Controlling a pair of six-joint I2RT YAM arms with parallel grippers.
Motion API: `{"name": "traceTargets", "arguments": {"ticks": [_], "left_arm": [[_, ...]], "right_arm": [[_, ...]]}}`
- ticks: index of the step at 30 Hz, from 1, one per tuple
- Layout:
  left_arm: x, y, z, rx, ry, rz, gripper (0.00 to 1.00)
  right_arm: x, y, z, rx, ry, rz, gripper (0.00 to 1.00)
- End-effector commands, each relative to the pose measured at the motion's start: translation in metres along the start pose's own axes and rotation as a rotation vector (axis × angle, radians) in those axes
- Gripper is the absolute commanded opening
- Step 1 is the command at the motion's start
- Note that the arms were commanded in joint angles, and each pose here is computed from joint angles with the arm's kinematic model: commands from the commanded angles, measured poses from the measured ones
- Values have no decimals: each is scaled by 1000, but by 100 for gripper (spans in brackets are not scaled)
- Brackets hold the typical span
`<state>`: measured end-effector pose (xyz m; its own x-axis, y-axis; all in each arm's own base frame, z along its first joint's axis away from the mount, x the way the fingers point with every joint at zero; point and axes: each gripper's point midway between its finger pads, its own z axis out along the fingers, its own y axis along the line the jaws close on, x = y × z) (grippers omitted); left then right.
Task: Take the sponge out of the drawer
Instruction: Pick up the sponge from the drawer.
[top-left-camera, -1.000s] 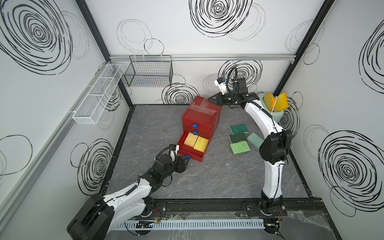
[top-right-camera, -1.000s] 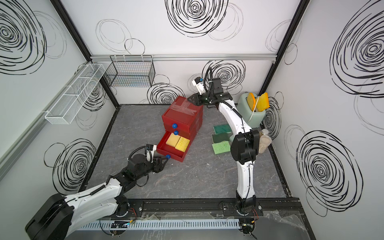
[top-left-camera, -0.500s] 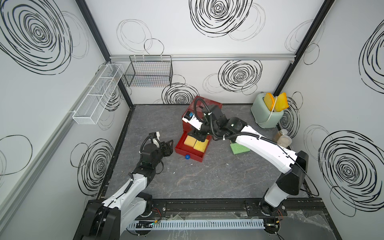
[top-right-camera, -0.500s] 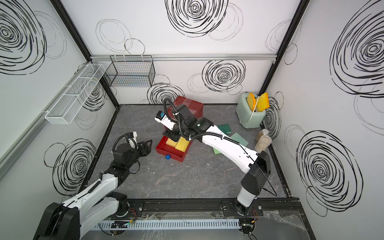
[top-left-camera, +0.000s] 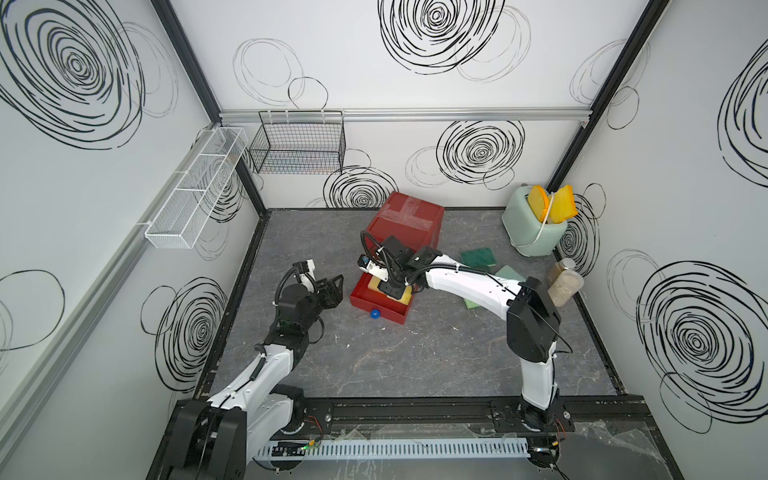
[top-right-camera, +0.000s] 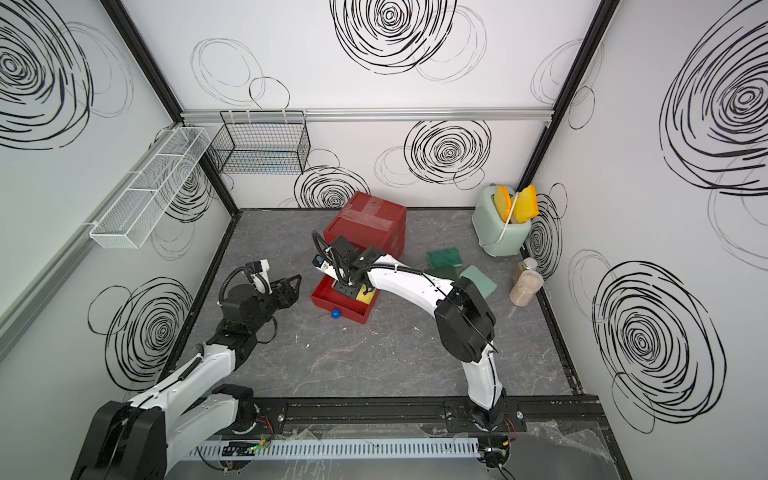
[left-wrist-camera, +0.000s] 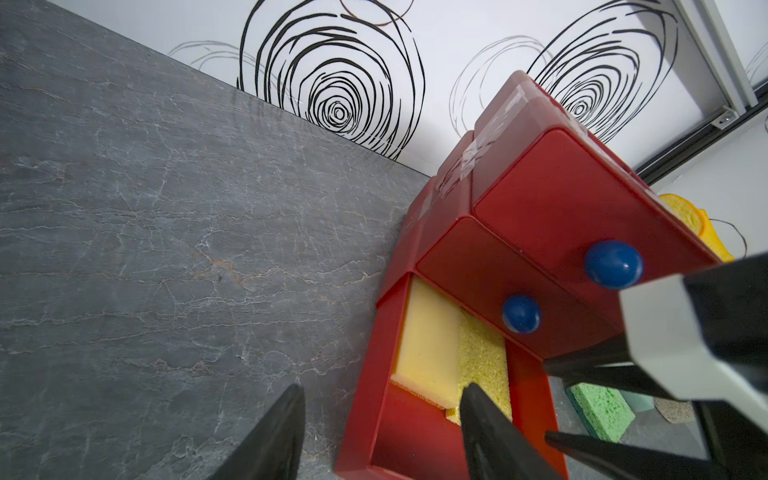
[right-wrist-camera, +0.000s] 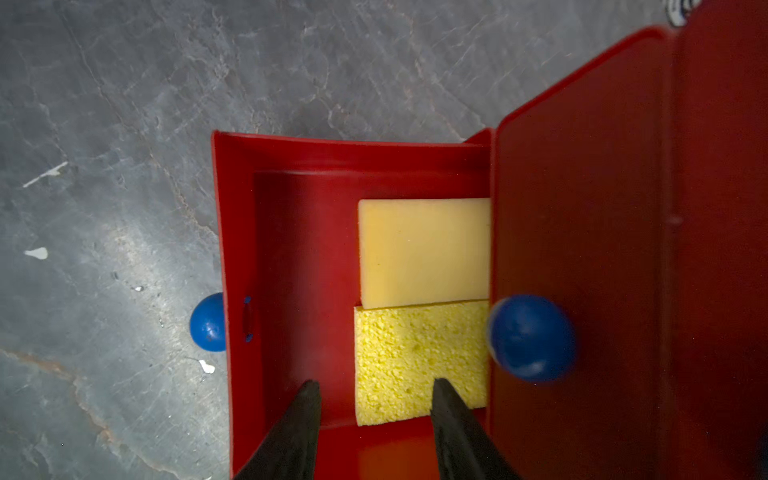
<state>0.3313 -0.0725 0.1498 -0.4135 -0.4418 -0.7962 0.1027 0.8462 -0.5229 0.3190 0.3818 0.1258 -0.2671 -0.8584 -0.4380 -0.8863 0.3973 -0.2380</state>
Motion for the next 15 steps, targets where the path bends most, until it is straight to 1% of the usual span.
{"name": "traceTargets", "arguments": {"ticks": [1, 8, 15], "left_arm": [[-14, -8, 1, 37, -46, 1, 63], [-14, -7, 1, 35, -46, 1, 63], [-12, -6, 1, 29, -41, 1, 63]], "right_arm": [[-6, 1, -2, -6, -7, -35, 47], [-4, 5, 29, -17, 39, -44, 51], [-4, 6, 53, -26, 56, -49, 55]]}}
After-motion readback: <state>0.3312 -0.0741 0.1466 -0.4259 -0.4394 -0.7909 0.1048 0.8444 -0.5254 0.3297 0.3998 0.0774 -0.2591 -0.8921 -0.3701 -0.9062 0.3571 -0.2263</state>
